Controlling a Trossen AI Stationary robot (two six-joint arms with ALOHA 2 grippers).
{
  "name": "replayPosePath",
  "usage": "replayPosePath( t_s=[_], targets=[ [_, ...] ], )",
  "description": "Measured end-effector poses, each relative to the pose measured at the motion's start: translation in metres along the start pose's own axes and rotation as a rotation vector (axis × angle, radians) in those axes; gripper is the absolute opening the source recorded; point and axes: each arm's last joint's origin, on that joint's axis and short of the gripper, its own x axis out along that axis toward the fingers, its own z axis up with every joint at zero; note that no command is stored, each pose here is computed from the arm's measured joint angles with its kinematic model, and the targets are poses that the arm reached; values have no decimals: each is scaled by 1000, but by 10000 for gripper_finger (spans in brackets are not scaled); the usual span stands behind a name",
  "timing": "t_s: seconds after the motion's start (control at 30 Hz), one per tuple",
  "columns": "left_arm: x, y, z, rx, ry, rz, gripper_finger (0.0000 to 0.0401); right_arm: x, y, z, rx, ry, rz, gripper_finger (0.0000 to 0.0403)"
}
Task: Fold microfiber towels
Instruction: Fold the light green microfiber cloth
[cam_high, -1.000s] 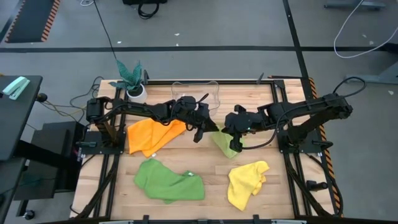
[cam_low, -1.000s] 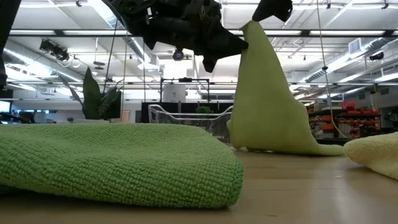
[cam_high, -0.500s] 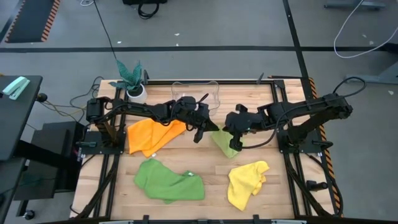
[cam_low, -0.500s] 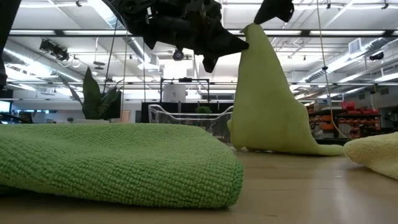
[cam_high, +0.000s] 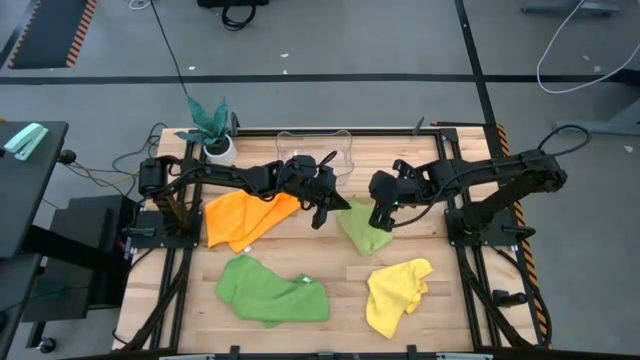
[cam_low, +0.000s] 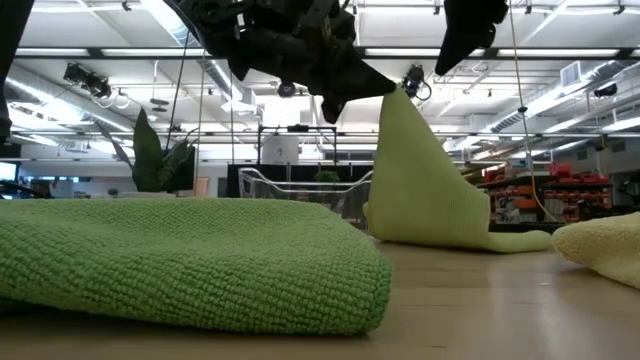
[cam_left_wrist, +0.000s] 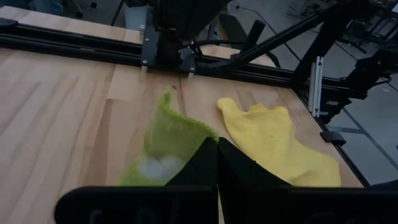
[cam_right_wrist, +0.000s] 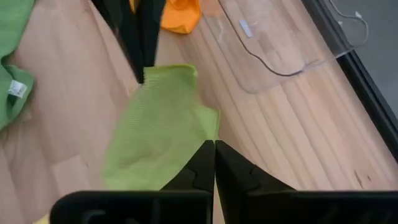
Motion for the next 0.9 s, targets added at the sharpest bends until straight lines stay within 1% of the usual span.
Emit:
replayPosePath(
  t_s=[0.13,0.27,0.43,0.53,0.6,0.73,0.83,0.9],
  targets=[
    [-7,-3,2,-10,30,10,2,1,-6,-4,0,40,-65,34],
    [-20,-7,10,-15,49,62,1,7,-11,-12,21,96,-107,59],
    [-32,-16,16,-18,72,96,1,19,-11,-22,38,137,-128,94],
    [-33,-20,10,-31,137,123,1,30,-9,-28,46,140,-127,109],
    [-33,-22,6,-34,176,156,1,40,-9,-32,57,146,-106,114],
    [-32,-28,-1,-34,231,212,1,67,-14,-40,70,154,-17,116],
    [-31,-34,-3,-28,244,221,1,86,-24,-44,99,152,25,115],
    [-30,-37,-5,-44,259,217,1,99,-34,-49,132,168,62,115]
  ],
)
